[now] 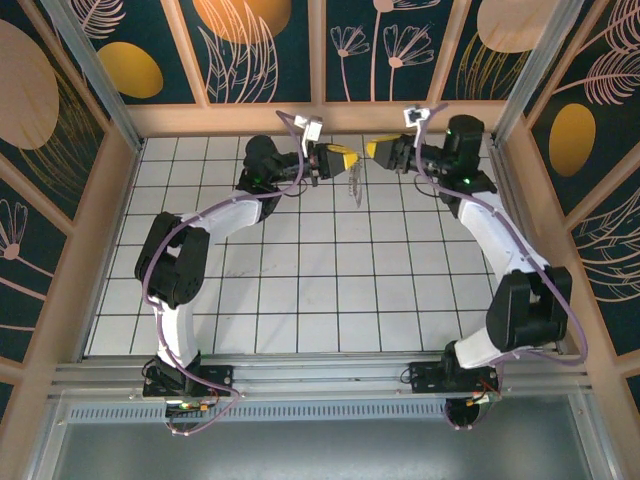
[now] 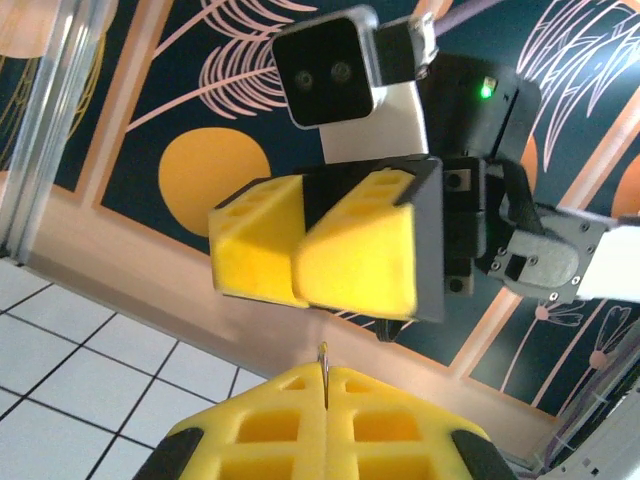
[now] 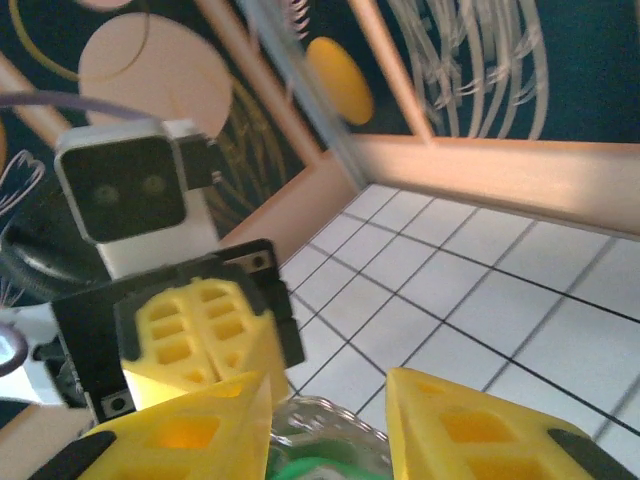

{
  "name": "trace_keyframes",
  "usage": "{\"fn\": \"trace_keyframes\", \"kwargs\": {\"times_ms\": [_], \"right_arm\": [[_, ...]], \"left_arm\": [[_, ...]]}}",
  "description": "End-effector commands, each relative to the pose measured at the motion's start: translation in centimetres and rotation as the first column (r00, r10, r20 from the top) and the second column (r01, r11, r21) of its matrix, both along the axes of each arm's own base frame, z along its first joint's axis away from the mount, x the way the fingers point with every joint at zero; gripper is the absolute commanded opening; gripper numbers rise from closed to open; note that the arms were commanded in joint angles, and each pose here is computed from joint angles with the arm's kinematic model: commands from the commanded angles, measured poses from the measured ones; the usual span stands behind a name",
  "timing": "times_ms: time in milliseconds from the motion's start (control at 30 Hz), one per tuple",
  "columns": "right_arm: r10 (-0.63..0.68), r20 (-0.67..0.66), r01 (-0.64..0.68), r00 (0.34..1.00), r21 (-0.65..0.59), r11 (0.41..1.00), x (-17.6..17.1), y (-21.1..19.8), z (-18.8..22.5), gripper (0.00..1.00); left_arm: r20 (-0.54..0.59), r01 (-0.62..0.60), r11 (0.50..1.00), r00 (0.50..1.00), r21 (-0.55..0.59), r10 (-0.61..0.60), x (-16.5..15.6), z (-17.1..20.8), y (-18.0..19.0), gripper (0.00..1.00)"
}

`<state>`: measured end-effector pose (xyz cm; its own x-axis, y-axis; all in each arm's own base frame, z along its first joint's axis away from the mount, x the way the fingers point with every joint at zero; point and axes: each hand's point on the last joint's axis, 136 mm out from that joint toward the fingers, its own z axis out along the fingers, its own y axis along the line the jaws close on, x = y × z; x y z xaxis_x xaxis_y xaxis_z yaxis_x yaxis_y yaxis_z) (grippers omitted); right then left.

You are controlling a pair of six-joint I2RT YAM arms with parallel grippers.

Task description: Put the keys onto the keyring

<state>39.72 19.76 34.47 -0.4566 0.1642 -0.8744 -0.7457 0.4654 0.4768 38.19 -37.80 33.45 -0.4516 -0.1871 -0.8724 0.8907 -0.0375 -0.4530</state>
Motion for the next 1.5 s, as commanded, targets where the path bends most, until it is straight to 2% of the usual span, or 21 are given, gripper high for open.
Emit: {"fn": "trace_keyframes", "kwargs": {"times_ms": [0,267,633,833,1067,1467], "right_arm": [[-0.148,0.081,0.142,0.986,0.079,0.987,-0.3,-2.3,1.9,0.38],[-0.246,0.048,0.233,0.968,0.188,0.954,-2.6,-3.7,-2.1,0.4],[-0.262,0.069,0.245,0.963,0.191,0.95,-2.4,-0.5,-0.6,0.37],[-0.235,0.057,0.221,0.97,0.184,0.958,-1.9,1.6,-0.5,0.31],[-0.163,0.033,0.155,0.986,0.169,0.973,-2.1,4.4,-1.3,0.13],[-0.198,0.037,0.187,0.98,0.185,0.965,-2.7,3.4,-1.0,0.09]], "left_arm": [[0.054,0.019,0.999,0.998,-0.05,-0.017,-1.0,1.5,0.2,0.0],[0.05,0.031,0.996,0.998,-0.088,-0.027,-1.6,2.3,0.5,0.0],[0.046,0.032,0.996,0.999,-0.088,-0.028,-2.0,2.1,0.5,0.0],[0.046,0.031,0.996,0.999,-0.088,-0.027,-2.0,2.1,0.5,0.0],[0.051,0.021,0.995,0.999,-0.095,-0.017,-2.0,2.2,0.5,0.0],[0.053,0.001,0.994,0.999,-0.11,0.005,-1.9,2.3,0.8,0.0]]}}
